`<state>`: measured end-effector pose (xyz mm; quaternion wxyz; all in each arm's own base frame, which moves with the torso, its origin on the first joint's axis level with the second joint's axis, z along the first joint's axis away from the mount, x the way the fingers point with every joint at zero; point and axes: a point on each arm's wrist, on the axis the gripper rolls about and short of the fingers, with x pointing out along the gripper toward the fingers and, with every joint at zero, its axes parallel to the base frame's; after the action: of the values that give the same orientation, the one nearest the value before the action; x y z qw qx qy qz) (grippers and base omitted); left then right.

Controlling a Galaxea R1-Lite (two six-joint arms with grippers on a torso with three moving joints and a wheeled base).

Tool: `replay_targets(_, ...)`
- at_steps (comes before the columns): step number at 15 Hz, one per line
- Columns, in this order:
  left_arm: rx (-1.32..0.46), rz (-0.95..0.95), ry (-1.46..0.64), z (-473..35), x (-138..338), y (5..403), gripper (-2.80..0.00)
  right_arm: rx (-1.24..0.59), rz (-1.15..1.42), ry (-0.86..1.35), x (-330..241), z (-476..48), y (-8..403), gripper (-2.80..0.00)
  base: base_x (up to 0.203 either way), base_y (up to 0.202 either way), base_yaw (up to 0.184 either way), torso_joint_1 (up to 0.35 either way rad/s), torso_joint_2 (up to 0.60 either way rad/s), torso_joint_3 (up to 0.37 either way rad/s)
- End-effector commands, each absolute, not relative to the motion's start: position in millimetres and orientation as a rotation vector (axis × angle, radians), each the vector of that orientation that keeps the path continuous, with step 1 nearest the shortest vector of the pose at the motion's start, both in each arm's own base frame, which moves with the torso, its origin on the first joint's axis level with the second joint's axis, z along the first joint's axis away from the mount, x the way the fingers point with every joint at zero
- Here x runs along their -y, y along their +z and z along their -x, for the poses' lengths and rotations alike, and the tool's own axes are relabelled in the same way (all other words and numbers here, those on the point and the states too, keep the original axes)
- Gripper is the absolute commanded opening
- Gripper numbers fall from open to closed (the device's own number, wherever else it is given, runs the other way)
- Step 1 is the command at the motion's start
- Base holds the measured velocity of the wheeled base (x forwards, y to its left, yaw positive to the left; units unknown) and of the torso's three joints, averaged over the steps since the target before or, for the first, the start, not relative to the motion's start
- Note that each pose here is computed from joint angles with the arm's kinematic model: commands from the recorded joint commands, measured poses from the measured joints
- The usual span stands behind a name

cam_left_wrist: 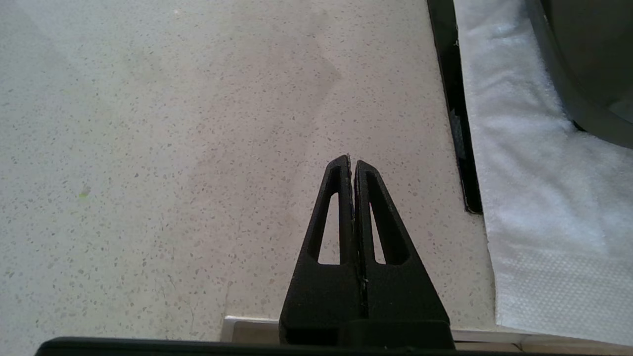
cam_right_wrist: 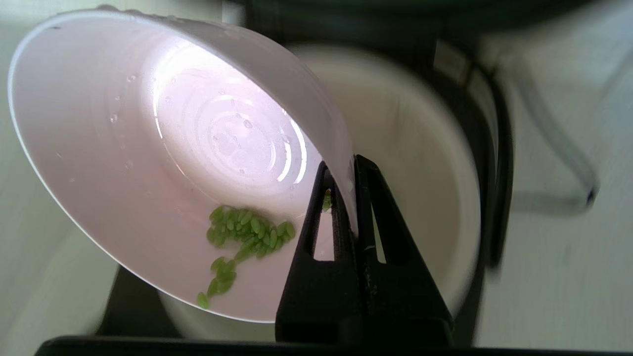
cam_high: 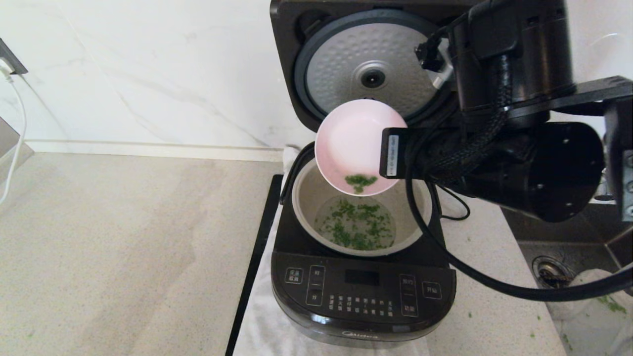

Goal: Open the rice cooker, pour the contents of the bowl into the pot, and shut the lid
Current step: Pour the water from the bowl into the rice cooker, then fill a bowl with water from the tap

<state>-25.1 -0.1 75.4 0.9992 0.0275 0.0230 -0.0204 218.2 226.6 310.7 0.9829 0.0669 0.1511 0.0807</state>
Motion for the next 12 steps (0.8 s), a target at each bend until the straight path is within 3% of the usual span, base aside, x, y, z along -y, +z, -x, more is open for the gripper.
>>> replay_targets(1,-0.045,-0.055,-0.041,25,0,75,-2.8,-0.483,-0.177,0.153,-183,-208,320,-2.8,0.0,0.0,0.0,0.0,0.0,0.0)
replay_targets(7,-0.046,-0.055,-0.041,25,0,75,-2.8,-0.635,-0.336,0.039,-87,-192,334,-2.8,0.0,0.0,0.0,0.0,0.0,0.0)
replay_targets(12,-0.046,-0.055,-0.041,25,0,75,-2.8,-0.683,-0.459,-0.215,-9,-180,326,-2.8,0.0,0.0,0.0,0.0,0.0,0.0)
